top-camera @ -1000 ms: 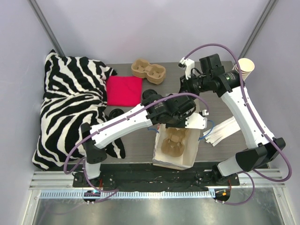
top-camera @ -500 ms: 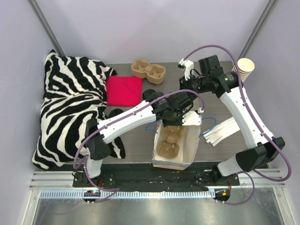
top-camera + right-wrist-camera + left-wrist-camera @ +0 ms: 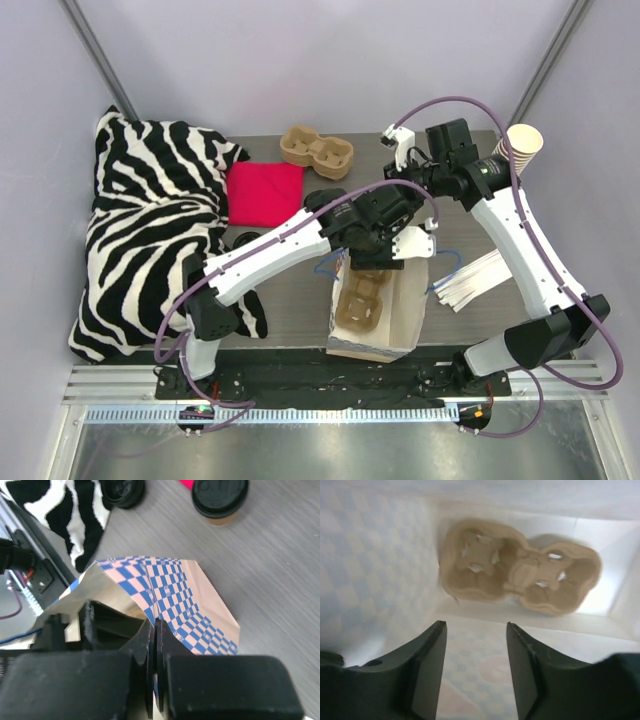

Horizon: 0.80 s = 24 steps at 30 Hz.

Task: Pack the takeout coffee

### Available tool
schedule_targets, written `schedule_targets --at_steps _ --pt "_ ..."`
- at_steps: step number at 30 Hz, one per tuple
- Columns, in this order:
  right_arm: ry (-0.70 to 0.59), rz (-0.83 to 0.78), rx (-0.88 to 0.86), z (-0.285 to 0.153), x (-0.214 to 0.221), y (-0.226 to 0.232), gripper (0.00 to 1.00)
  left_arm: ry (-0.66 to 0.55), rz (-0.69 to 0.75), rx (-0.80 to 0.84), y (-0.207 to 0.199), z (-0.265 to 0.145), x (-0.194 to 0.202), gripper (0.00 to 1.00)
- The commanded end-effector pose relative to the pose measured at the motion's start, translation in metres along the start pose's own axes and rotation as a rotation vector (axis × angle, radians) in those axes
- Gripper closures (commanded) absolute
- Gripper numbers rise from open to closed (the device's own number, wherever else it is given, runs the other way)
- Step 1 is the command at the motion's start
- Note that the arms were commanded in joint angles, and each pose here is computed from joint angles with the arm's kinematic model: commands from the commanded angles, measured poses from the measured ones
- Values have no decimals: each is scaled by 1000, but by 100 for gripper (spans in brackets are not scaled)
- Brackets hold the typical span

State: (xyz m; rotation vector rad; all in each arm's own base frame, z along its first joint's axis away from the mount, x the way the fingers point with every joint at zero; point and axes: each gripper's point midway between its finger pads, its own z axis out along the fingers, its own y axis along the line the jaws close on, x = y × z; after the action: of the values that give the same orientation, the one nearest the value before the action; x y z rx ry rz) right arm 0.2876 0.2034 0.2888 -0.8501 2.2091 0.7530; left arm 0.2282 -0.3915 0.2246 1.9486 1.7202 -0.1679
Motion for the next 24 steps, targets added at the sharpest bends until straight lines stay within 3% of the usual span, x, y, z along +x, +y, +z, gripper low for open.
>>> schedule_targets --at_steps 1,7,10,15,20,24 --pt "-21 -25 13 -10 0 3 99 -186 -34 -86 21 -56 -37 42" --pt "-24 -38 52 -10 1 -8 99 -356 -55 -136 25 -110 -60 28" --pt "-27 -41 74 -10 0 -14 99 -487 -66 -179 28 -146 -73 15" --pt "-26 -38 107 -9 0 -25 99 -594 -71 -201 21 -190 -74 12" --pt "-48 -8 173 -18 -3 -43 99 -697 -307 -258 44 -225 -57 7" --pt "-74 53 226 -30 -4 -60 99 -601 -592 -408 113 -220 9 0"
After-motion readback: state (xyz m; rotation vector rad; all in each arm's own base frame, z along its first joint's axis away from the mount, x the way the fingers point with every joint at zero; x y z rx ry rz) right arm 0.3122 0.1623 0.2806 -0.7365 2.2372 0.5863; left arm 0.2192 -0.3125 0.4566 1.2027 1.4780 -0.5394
